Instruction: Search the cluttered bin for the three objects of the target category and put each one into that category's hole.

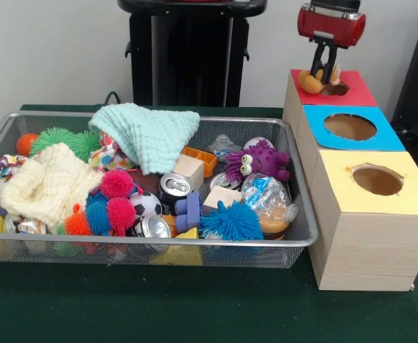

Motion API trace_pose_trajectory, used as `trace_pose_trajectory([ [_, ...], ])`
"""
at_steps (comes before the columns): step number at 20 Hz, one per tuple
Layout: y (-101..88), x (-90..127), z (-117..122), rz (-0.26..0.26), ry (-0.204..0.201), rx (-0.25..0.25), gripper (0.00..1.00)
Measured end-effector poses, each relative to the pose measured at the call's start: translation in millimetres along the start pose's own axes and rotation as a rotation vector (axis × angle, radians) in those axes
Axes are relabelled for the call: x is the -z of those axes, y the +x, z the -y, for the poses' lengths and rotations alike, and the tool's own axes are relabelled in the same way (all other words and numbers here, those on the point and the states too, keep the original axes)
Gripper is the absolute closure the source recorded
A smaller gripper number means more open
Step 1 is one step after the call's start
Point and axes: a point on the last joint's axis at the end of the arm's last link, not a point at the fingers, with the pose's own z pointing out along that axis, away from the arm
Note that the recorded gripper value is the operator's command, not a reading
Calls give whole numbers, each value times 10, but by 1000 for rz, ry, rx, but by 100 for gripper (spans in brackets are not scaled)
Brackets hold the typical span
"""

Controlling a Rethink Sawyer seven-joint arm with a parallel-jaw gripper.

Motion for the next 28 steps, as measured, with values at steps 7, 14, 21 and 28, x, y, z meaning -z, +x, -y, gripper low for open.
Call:
trace_pose_trajectory([
  [7, 161, -18, -102, -12, -1, -4, 100],
  [14, 220, -102, -154, -24, 1, -21, 0],
  [21, 216, -108, -223, -22, -11, -19, 0],
  [28, 219, -110, -224, -22, -11, -19, 0],
])
